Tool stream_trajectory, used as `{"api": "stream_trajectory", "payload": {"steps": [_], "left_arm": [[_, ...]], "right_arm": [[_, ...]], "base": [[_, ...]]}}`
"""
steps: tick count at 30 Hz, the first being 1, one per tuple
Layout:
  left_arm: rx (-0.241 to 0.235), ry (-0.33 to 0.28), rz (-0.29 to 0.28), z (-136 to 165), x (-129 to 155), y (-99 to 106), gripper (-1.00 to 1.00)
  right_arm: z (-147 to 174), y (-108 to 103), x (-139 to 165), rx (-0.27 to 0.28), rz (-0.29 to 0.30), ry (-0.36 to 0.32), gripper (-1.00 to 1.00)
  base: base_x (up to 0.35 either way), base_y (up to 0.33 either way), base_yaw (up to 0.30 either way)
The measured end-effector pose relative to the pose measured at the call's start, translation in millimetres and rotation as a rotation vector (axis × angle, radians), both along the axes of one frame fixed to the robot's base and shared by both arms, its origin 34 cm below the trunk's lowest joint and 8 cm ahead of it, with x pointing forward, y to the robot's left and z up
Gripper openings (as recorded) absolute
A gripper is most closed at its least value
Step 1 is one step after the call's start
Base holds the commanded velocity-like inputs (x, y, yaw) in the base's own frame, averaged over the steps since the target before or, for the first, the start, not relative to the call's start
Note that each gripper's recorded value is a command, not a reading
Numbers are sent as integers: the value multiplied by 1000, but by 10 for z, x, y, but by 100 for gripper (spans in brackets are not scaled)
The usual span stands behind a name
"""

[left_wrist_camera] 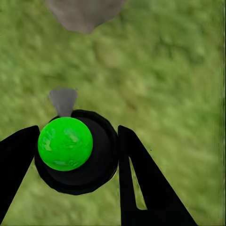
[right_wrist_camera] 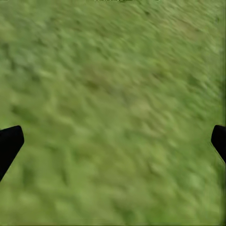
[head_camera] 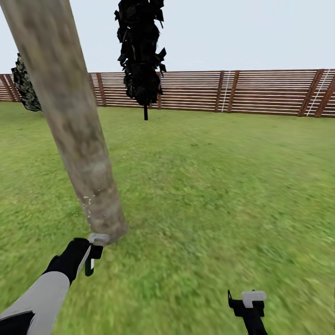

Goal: In the garden, pick up the pesticide atomizer on the floor and spray pesticide onto both trees until each tree trunk is fully covered.

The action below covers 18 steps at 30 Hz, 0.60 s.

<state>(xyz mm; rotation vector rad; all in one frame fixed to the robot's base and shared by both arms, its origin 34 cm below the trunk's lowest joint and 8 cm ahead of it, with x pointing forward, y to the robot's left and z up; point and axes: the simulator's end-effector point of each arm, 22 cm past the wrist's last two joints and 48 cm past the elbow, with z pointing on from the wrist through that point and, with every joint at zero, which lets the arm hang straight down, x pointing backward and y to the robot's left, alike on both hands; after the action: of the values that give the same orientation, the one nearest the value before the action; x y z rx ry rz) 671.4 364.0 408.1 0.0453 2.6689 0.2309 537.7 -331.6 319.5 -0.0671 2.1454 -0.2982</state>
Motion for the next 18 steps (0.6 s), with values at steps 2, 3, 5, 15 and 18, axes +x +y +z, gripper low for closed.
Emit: {"api": "stream_trajectory", "payload": {"steps": [2, 3, 5, 15, 18], "left_arm": [[5, 0, 3, 6, -3, 35, -100], [7, 0, 5, 9, -5, 58, -100], [4, 0, 5, 7, -2, 44, -100], [61, -7, 36, 39, -1, 166, -100], [35, -16, 70, 33, 2, 148, -100]], "right_arm": [[0, 0, 0, 0, 0, 0, 100], [0, 0, 0, 0, 0, 0, 100], [-1, 0, 0, 0, 0, 0, 100], [0, 1, 1, 0, 0, 0, 100], [0, -1, 0, 0, 0, 0, 100]], "base": [[173, -243, 0], [146, -249, 0], [90, -270, 193], [115, -272, 270], [151, -267, 86]]}}
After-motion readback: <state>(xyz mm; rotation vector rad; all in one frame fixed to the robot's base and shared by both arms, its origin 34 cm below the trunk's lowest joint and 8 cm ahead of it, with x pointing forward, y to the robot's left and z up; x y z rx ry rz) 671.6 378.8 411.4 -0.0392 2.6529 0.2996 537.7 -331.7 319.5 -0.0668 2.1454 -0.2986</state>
